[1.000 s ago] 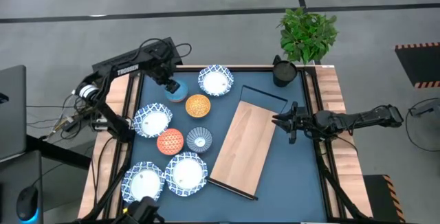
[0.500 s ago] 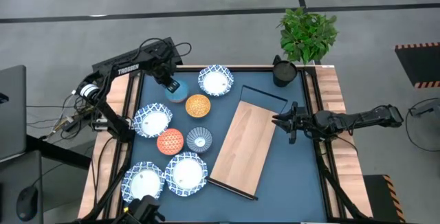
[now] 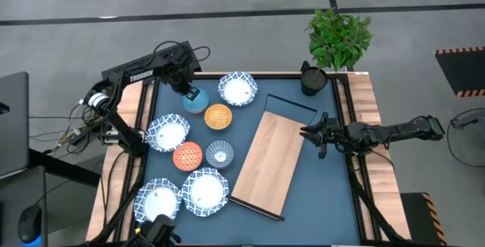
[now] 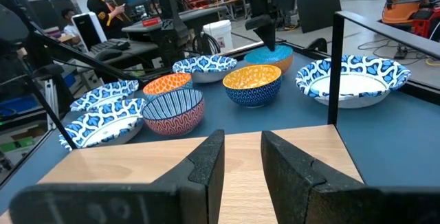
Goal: Place and stack bowls onto a shelf
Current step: Put the light blue patterned bowl on the shelf
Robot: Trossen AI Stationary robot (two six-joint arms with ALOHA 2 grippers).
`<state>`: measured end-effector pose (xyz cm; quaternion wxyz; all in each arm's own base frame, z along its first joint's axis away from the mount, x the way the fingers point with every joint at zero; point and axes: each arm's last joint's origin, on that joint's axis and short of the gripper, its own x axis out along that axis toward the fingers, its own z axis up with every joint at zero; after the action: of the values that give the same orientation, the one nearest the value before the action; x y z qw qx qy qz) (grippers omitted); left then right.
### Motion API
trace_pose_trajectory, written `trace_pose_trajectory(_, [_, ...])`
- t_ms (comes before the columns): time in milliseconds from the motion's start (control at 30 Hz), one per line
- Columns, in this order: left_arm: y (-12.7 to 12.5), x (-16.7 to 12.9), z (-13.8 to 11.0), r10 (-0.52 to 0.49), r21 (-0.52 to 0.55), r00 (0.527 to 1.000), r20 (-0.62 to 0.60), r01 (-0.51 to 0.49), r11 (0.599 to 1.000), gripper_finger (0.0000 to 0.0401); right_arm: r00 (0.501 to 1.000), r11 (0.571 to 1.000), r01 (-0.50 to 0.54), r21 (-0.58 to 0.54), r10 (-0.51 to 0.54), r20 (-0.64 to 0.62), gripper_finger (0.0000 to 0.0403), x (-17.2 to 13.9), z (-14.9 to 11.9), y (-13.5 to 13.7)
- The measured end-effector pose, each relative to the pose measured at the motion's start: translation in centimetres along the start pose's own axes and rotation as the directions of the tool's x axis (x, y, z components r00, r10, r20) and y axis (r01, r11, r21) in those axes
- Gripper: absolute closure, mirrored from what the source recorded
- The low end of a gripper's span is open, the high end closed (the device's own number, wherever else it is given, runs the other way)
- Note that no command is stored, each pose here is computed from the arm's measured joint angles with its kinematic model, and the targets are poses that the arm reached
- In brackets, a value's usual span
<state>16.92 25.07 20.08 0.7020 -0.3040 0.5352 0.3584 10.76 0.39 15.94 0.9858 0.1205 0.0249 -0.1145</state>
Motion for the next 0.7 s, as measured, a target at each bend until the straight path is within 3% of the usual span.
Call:
trace_pose_trajectory(467, [-0.2, -4.9, 2.3, -0.007, -0.020, 1.000, 0.010, 0.007, 1.000, 0.0401, 1.000, 1.000, 0.004, -0.008, -0.005, -0.018, 0.0280, 0.0, -0.2, 0.0])
trace_pose_trajectory(700, [-2.0, -9.3, 3.0, -0.183, -0.001, 0.978, 0.096, 0.184, 0.983, 0.0401, 1.000, 1.000, 0.005, -0.007, -0.005, -0.018, 0.0280, 0.0, -0.2, -0.1])
